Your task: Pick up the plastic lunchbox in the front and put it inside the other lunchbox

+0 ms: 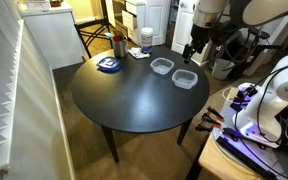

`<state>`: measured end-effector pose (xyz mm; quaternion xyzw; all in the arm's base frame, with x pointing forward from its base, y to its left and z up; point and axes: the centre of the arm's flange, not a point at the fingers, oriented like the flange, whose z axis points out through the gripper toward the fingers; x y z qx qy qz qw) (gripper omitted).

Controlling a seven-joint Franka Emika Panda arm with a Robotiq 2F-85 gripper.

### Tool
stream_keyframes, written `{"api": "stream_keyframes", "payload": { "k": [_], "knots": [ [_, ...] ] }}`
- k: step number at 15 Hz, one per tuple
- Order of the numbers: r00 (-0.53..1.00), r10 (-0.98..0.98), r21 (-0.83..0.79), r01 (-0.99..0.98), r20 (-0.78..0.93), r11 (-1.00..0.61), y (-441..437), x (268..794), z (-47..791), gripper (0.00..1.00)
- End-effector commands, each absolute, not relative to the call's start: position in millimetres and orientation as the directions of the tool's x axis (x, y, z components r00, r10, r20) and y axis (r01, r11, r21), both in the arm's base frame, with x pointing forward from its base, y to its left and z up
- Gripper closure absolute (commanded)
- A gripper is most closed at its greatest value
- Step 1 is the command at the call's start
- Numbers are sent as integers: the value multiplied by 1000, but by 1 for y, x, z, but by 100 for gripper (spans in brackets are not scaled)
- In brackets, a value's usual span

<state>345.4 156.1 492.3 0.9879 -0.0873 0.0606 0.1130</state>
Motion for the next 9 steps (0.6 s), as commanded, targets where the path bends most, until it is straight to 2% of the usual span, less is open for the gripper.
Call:
{"api": "stream_keyframes", "payload": {
  "k": [1, 6, 9],
  "knots": [
    [977, -159, 213, -186, 140, -959, 156, 345, 492, 0],
    [977, -159, 213, -186, 140, -959, 156, 345, 492, 0],
    [982, -123, 213, -151, 142, -965, 153, 367, 496, 0]
  ]
}}
